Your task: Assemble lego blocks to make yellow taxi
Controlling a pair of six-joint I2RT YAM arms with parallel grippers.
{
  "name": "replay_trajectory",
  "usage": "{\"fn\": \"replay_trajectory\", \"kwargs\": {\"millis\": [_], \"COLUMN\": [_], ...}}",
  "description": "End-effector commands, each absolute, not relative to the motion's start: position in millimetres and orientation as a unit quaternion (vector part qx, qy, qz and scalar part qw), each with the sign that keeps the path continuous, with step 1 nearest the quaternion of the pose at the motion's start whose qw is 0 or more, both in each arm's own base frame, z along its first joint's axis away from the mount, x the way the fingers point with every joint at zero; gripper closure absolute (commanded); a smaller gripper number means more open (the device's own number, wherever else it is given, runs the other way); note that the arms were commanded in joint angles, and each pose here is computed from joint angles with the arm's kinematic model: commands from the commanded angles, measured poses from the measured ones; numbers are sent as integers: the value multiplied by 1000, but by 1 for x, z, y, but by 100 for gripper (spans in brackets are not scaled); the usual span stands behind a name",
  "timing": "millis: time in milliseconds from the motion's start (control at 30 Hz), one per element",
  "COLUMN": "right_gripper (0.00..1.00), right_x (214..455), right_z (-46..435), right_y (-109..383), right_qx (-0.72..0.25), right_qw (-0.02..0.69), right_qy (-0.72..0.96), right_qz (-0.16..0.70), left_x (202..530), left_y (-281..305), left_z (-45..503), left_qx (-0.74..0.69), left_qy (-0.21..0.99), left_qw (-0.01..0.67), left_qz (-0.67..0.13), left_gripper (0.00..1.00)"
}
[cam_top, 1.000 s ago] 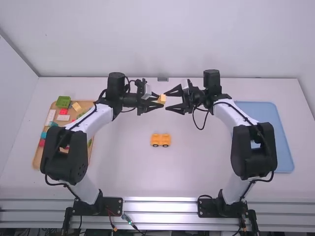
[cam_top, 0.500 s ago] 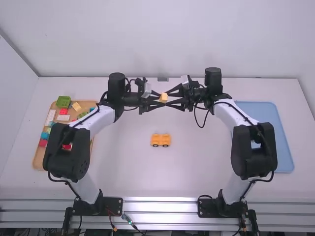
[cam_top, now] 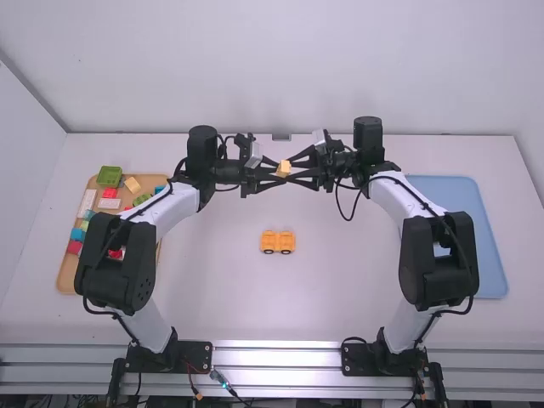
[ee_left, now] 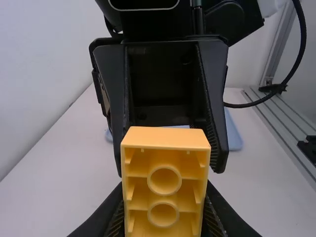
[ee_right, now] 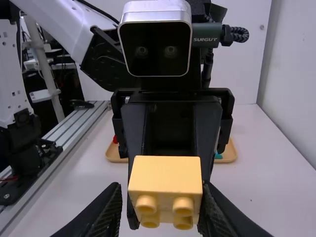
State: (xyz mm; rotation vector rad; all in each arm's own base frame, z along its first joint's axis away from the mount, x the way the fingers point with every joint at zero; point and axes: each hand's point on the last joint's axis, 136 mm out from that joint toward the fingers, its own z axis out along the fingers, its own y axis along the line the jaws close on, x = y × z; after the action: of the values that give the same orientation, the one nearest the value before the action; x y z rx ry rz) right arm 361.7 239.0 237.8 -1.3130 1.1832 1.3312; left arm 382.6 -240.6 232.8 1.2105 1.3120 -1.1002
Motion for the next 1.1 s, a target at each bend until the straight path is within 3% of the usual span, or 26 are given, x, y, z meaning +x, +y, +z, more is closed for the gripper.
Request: {"fn": "replay_trajectory", "kwargs": {"millis": [0, 833, 867, 900, 1000, 1067], "right_gripper": [59, 69, 72, 74, 76, 77], "right_x": [356, 358, 358, 358, 358, 358], "right_z": [238, 236, 236, 236, 237, 237], "right_y": [239, 244, 244, 244, 244, 244], "right_qx": [-531, -535, -535, -535, -535, -535], "right_qw": [441, 445, 445, 445, 446, 446], "right_qy": [468, 473, 472, 472, 472, 472], "right_qz": [552, 541, 541, 541, 541, 540], "left_x": [384, 385, 385, 385, 385, 385], "left_y": [-242, -248, -248, -248, -248, -248], "left_z": [228, 224, 224, 224, 224, 224], "left_qx": [497, 495, 495, 495, 496, 497], "left_qy": [547, 554, 554, 554, 553, 552], "left_qw": [495, 497, 498, 497, 498, 499], "left_qz": [-457, -448, -448, -448, -447, -446], "left_gripper": [98, 97, 91, 73, 1, 1]}}
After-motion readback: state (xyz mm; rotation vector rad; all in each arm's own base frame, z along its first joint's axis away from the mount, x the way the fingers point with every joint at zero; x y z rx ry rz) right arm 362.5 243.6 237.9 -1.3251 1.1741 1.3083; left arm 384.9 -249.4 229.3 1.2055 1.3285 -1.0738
